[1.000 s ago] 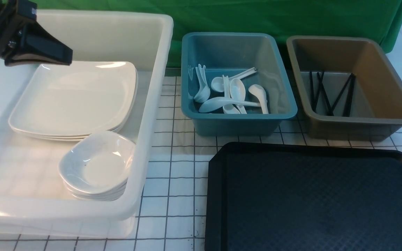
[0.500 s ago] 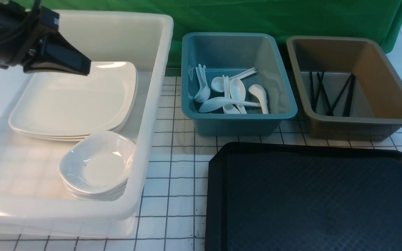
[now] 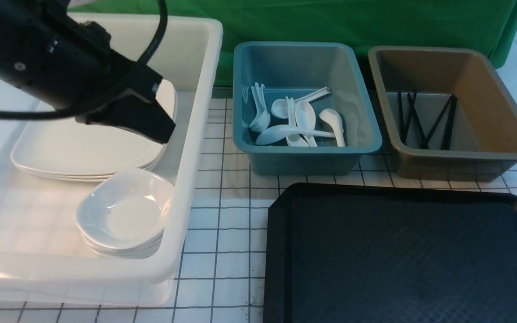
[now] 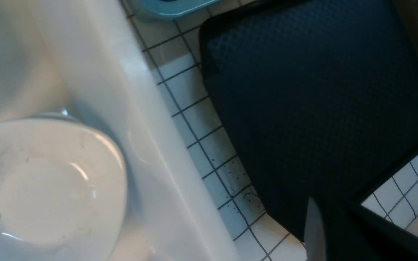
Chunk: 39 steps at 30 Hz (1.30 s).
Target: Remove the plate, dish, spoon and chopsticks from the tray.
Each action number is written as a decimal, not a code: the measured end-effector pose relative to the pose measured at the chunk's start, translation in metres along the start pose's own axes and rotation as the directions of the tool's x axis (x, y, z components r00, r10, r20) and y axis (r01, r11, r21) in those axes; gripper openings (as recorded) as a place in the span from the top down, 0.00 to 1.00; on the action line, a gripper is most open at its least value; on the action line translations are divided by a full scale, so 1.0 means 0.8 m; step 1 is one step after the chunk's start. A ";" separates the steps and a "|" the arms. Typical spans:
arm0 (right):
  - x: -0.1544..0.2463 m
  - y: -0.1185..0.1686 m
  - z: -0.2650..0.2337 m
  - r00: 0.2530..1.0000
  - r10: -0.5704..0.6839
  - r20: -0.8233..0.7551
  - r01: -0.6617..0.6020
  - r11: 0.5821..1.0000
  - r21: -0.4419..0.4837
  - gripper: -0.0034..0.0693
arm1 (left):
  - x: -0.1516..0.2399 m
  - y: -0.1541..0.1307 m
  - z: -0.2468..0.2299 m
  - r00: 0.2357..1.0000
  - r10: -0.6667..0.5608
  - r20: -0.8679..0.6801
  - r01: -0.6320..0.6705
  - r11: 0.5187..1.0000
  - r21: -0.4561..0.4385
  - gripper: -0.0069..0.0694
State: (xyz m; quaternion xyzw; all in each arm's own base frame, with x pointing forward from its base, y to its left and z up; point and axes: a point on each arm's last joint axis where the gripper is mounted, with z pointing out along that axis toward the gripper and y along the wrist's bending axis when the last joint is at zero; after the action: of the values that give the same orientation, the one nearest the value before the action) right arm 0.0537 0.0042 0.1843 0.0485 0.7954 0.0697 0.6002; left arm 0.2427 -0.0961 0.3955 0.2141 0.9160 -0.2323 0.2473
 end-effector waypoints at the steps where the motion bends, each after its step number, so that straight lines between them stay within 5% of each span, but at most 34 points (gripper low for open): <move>1: 0.000 0.000 0.000 1.000 0.000 0.000 0.000 1.000 0.000 0.64 | 0.001 -0.003 -0.002 1.000 0.011 0.002 -0.011 1.000 -0.001 0.91; 5: 0.000 0.000 0.000 1.000 0.000 0.000 0.000 1.000 0.000 0.63 | 0.022 -0.040 -0.042 0.993 0.086 0.079 -0.085 0.996 -0.004 0.91; 18: 0.000 0.000 0.000 1.000 0.000 0.000 0.000 1.000 0.000 0.62 | 0.175 -0.063 -0.057 0.968 -0.067 0.243 0.043 0.994 0.104 0.91; 28: 0.000 0.000 0.000 1.000 0.001 0.000 -0.001 1.000 0.000 0.62 | 0.245 -0.051 -0.051 0.790 -0.128 0.600 0.074 0.991 0.113 0.91; 39: 0.000 0.000 0.000 1.000 0.001 0.000 -0.001 1.000 0.000 0.62 | 0.255 -0.024 -0.048 0.812 0.165 0.560 -0.029 0.969 -0.244 0.91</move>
State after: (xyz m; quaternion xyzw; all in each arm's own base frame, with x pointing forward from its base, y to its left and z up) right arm 0.0537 0.0042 0.1844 0.0488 0.7952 0.0699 0.6003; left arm 0.0587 -0.0346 0.3187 0.1511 0.8060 -0.1683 0.5470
